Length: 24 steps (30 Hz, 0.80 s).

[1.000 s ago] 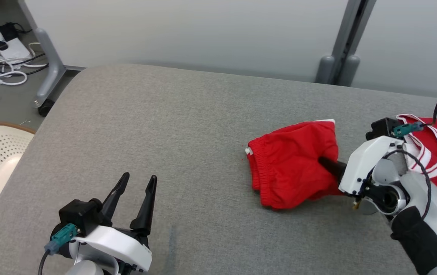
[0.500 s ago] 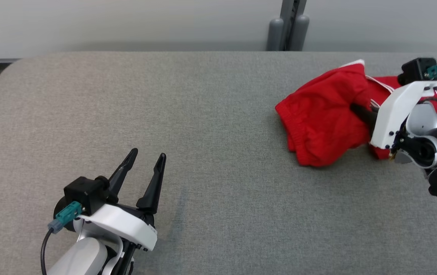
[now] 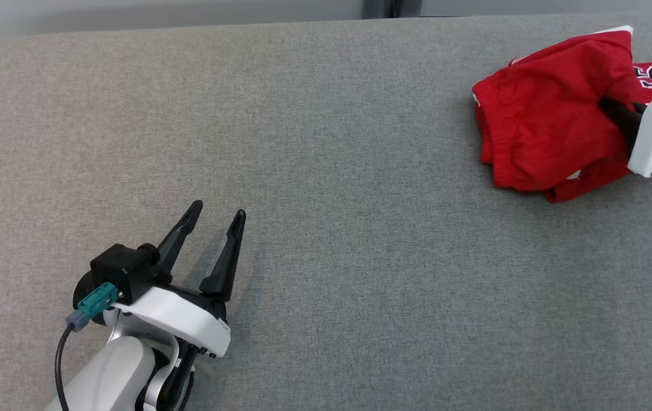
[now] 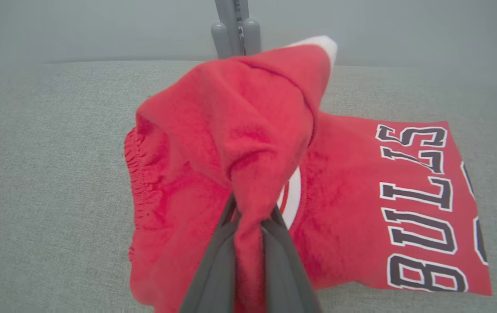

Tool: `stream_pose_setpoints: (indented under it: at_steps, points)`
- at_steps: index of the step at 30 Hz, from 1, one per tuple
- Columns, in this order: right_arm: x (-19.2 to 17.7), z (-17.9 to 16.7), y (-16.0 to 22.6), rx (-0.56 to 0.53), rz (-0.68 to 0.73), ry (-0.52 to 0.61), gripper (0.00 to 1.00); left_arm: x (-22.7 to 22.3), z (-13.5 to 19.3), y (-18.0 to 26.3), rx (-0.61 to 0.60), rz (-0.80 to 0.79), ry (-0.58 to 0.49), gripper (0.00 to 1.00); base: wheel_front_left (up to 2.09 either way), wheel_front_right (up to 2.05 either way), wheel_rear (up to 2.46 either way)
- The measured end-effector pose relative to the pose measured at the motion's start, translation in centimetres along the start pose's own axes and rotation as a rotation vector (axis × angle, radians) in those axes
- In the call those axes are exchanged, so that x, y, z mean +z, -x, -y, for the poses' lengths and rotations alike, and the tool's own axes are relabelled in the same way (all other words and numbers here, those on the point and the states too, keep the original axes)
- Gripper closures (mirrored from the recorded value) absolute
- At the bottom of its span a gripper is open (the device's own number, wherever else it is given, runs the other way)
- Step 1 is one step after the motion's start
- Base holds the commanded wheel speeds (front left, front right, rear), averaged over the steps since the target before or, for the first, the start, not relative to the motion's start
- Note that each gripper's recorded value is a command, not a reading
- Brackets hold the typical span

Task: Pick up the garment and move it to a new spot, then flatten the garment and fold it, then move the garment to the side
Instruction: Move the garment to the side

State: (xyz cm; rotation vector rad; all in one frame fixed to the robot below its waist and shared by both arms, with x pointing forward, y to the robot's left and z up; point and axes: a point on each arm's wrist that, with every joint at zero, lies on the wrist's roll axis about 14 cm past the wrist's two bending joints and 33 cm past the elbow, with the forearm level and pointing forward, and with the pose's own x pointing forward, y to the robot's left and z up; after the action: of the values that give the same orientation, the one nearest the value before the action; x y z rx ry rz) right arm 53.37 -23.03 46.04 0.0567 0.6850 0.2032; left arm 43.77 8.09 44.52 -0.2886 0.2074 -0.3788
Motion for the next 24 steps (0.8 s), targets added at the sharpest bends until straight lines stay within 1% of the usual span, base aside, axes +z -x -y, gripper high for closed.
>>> stream_pose_setpoints:
  at_steps: [4, 7, 9, 13, 18, 22, 23, 24]
  points:
    - [0.0, 2.0, 0.3, -0.053, 0.001, 0.038, 1.00, -0.1, 0.2, -0.6, -0.015, -0.004, -0.001, 0.00, 0.00, 0.00, 0.00]
    - [0.1, 4.1, 0.3, -0.128, 0.002, 0.101, 1.00, -0.5, 0.2, -0.7, -0.018, -0.013, -0.004, 0.00, 0.00, 0.00, 0.00]
    - [0.2, 5.3, 0.1, -0.169, 0.003, 0.122, 1.00, -0.4, 0.1, -1.0, -0.021, -0.011, -0.005, 0.00, 0.00, 0.00, 0.00]
    - [-1.1, 6.4, -1.0, -0.219, -0.019, 0.151, 1.00, -0.9, -0.4, -1.0, -0.011, -0.024, -0.004, 0.00, 0.00, 0.00, 0.00]
    - [-2.1, 8.0, -1.9, -0.287, -0.037, 0.215, 1.00, -0.9, -1.2, -0.9, 0.010, -0.029, -0.008, 0.00, 0.00, 0.00, 0.00]
    - [-2.3, 8.9, -1.8, -0.333, -0.032, 0.226, 1.00, -0.8, -1.6, -0.7, 0.020, -0.027, -0.014, 0.00, 0.00, 0.00, 0.00]
    - [-2.3, 8.9, -1.8, -0.333, -0.032, 0.226, 0.53, -0.8, -1.6, -0.7, 0.020, -0.027, -0.014, 0.00, 0.00, 0.00, 0.00]
    - [-2.1, 9.0, -1.7, -0.339, -0.022, 0.232, 0.00, -0.7, -1.6, -0.6, 0.020, -0.024, -0.016, 0.00, 0.00, 0.00, 0.00]
